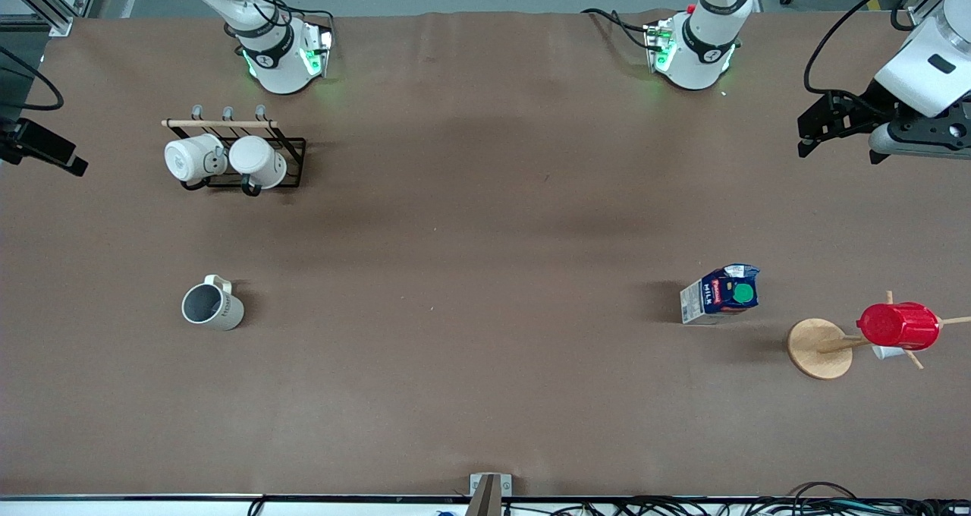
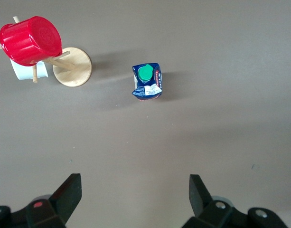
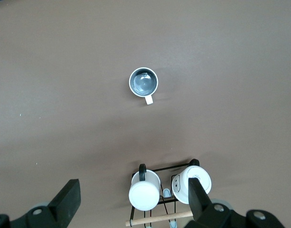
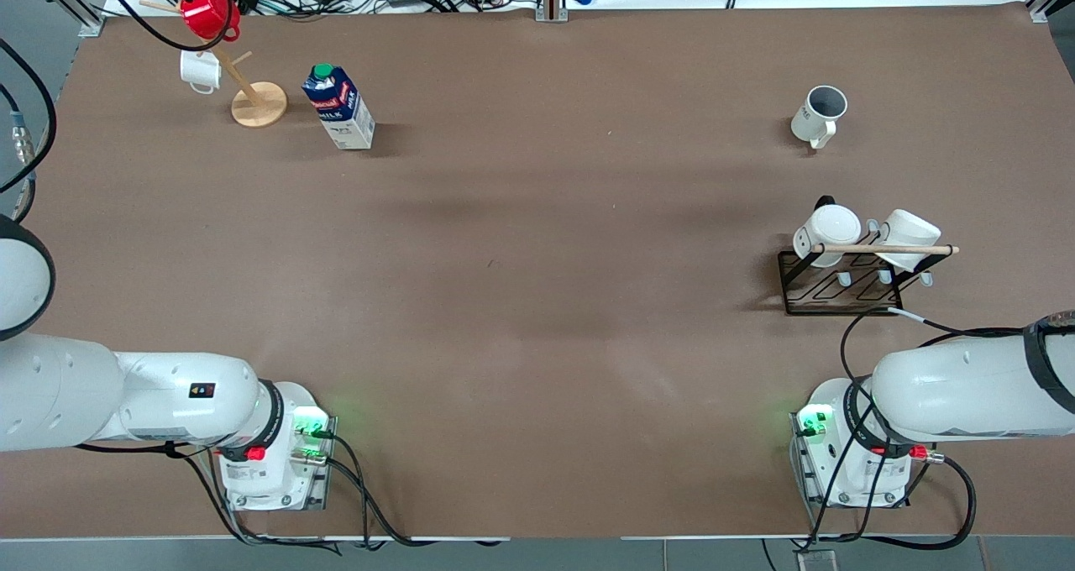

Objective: Place cup and milk on table
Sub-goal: 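Move the left gripper down toward the blue milk carton, then grasp the milk carton with the left gripper while the right gripper reaches the mug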

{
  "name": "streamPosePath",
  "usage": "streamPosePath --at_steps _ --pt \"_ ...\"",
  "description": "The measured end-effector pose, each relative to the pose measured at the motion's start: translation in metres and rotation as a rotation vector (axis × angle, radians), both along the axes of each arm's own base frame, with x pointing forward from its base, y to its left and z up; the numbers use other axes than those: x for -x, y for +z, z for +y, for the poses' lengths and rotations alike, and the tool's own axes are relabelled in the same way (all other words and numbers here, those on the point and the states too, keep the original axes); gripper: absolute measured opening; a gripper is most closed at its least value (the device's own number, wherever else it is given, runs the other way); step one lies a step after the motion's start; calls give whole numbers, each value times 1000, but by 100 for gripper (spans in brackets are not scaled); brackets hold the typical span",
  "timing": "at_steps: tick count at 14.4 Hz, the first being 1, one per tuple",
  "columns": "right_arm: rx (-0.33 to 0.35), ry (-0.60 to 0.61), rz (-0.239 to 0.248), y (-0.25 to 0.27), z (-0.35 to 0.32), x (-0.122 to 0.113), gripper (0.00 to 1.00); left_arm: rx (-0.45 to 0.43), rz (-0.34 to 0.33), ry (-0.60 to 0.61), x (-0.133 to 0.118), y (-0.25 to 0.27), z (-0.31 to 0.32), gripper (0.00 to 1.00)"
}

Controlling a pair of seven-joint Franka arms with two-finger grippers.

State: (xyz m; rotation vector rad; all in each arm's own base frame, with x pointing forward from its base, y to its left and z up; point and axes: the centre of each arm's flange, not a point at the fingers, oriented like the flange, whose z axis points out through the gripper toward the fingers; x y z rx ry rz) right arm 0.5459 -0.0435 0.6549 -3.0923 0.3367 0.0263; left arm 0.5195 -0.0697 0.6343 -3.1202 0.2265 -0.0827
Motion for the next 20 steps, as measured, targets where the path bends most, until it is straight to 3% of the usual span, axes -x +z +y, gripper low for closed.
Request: streamPosePath --at_steps 6,9,14,20 --pt "0 0 2 0 0 0 100 -1 10 0 -1 -1 0 100" --pt "0 0 3 0 0 0 100 2 51 1 -22 -20 0 100" --pt "0 -1 4 0 0 1 100 -11 109 60 -76 -103 -6 100" --pt "0 -1 5 -1 0 1 100 2 76 92 -120 -217 -10 100"
